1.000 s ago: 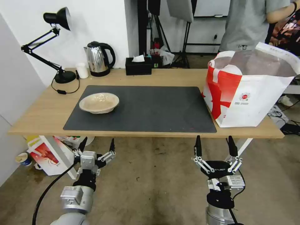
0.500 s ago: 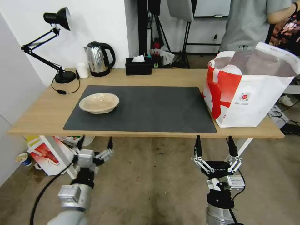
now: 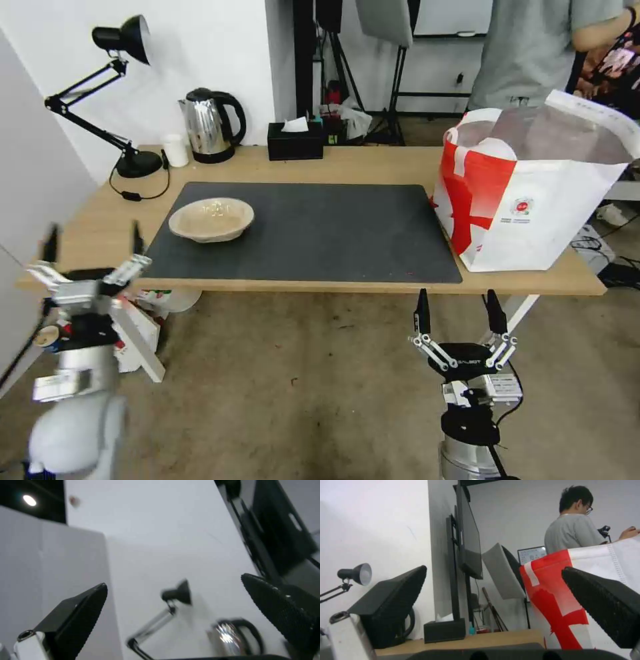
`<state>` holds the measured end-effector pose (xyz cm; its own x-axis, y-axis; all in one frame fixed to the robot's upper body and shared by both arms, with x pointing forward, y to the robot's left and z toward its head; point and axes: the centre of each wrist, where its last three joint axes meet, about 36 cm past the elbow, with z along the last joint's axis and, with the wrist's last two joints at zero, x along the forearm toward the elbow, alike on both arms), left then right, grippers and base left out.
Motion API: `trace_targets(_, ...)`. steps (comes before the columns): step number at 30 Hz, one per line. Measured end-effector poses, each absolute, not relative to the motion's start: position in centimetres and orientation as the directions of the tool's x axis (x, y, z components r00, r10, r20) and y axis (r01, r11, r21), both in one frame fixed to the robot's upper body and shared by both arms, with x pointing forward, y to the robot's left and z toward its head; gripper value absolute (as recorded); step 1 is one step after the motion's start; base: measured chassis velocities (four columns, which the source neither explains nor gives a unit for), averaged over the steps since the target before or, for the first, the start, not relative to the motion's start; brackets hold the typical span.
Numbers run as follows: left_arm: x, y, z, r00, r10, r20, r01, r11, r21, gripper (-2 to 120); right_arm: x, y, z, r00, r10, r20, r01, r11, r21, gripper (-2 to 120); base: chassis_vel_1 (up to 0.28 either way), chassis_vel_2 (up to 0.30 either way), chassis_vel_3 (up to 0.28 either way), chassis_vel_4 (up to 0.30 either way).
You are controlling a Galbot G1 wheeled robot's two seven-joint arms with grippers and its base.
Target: Pick up the trash from the table and place it into the takeout bag.
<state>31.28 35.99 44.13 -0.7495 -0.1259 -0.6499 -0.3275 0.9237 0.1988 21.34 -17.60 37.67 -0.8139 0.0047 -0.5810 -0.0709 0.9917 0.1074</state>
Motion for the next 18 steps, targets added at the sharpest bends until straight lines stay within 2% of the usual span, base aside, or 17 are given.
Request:
trace_targets(10,31.3,36.5,44.6,-0.737,-0.115,-0.666,-0.33,0.921,0.206,100,21.3,-17.6,37.7,-0.814,0.005,-0.581,-0.071,0.992,0.107,100,0.0,0.0,0.0,0.0)
trace_targets(13,30.1,36.8,48.8,-0.748,0.009,-0.663,-0.234,0.932,0.277,100,21.3,-17.6,37.7,-0.814,0.005,-0.581,-0.071,0.992,0.107,100,0.0,0.0,0.0,0.0)
trace_targets(18,29.6,36.5,50.6,-0.757,0.067,-0.65,-0.181,0.934,0.307,100,21.3,-17.6,37.7,-0.814,0.005,-0.581,-0.071,0.992,0.107,100,0.0,0.0,0.0,0.0)
